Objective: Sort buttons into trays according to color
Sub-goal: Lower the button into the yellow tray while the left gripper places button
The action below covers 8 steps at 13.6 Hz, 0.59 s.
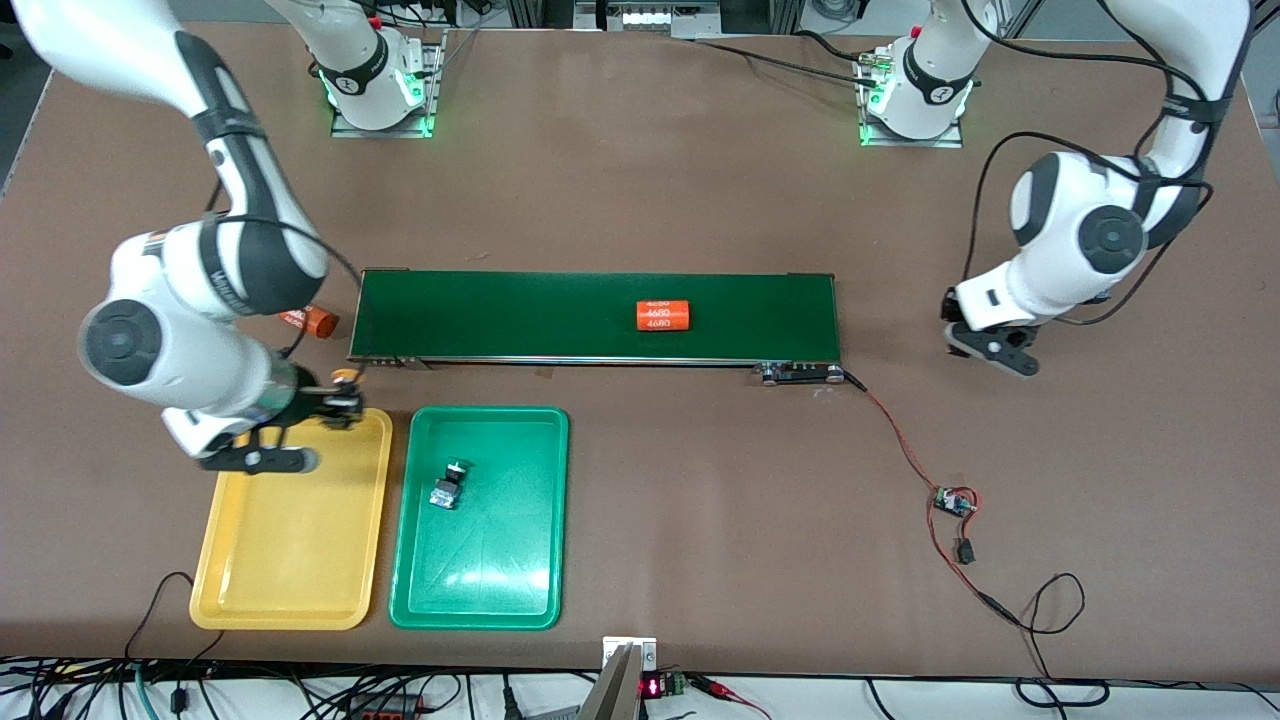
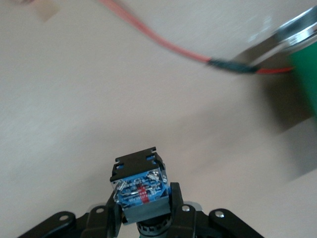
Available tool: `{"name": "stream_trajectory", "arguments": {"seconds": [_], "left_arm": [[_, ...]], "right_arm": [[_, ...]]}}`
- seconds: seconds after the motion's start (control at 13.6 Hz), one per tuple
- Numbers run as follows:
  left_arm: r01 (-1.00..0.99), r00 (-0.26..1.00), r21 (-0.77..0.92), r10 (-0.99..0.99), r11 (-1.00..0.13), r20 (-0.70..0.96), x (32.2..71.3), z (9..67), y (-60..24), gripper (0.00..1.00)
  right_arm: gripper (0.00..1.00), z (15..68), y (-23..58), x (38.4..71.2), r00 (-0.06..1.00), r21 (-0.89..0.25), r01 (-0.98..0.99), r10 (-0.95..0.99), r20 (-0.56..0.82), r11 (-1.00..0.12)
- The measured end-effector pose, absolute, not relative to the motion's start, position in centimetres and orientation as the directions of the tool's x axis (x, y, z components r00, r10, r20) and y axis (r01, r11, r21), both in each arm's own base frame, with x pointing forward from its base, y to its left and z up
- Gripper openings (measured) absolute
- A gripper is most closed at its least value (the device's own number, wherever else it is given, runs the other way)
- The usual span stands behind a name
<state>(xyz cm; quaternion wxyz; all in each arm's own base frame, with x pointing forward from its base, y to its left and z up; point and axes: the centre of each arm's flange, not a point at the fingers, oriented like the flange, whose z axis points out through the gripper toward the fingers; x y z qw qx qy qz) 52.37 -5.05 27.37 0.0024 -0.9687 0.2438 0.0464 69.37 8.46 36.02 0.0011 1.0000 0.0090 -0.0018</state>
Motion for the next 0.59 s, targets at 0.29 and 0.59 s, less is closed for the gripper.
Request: {"name": "stream_trajectory", "arguments": {"seconds": [0.29, 0.59], "left_arm": [[-0.402, 0.906, 0.040, -0.404, -0.915, -0.129, 52.5, 29.2, -13.7, 0.41], [-0.297, 0.941, 0.095, -0.308, -0.950, -0.140, 51.6, 28.8, -21.7, 0.41]], "right_arm": [[0.41, 33.3, 2.8, 71.5, 0.992, 0.113, 0.070, 0.080, 0.094, -0.991], [0.41, 26.9, -1.4, 73.3, 0.972, 0.176, 0.080, 0.116, 0.203, -0.981]]}}
